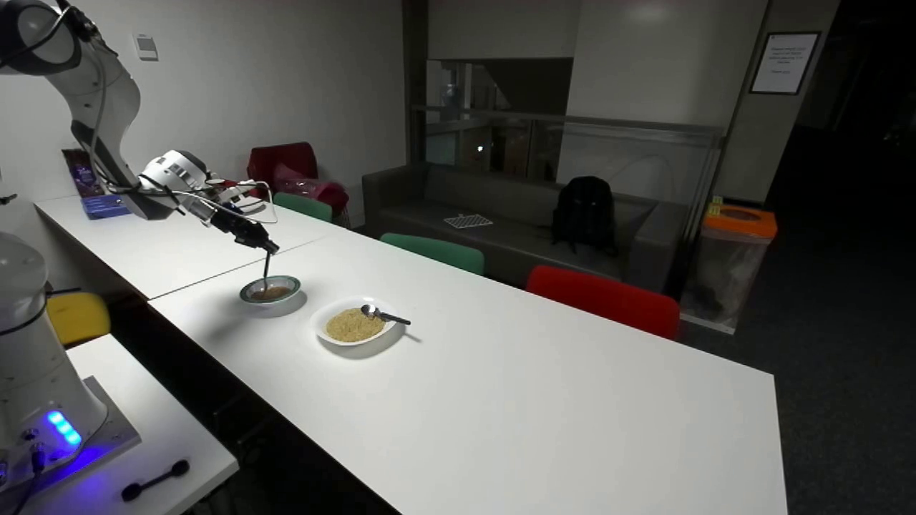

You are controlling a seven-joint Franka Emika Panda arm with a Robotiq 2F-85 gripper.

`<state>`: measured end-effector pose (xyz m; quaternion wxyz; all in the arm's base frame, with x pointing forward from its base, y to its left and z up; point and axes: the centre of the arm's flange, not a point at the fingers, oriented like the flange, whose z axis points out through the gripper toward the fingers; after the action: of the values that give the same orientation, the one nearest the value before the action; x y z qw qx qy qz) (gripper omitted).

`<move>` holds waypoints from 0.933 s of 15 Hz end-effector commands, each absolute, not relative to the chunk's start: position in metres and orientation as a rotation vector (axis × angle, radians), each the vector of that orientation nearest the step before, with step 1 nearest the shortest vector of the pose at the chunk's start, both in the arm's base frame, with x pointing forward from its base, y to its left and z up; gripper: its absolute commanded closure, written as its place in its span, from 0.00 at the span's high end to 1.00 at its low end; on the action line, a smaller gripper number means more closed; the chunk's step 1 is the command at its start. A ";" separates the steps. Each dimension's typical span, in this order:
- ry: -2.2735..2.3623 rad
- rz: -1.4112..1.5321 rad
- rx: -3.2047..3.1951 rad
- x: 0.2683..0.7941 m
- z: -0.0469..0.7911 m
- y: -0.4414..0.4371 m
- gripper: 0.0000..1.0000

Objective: Use the fork to stir the bowl

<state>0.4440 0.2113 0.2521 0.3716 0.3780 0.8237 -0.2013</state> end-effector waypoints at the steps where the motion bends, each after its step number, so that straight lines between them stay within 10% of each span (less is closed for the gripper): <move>1: 2.120 -0.498 0.958 0.444 0.263 0.219 0.03; 14: 2.112 -0.474 0.969 0.466 0.263 0.228 0.03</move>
<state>0.4540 0.2245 0.2577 0.3761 0.3782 0.8247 -0.1879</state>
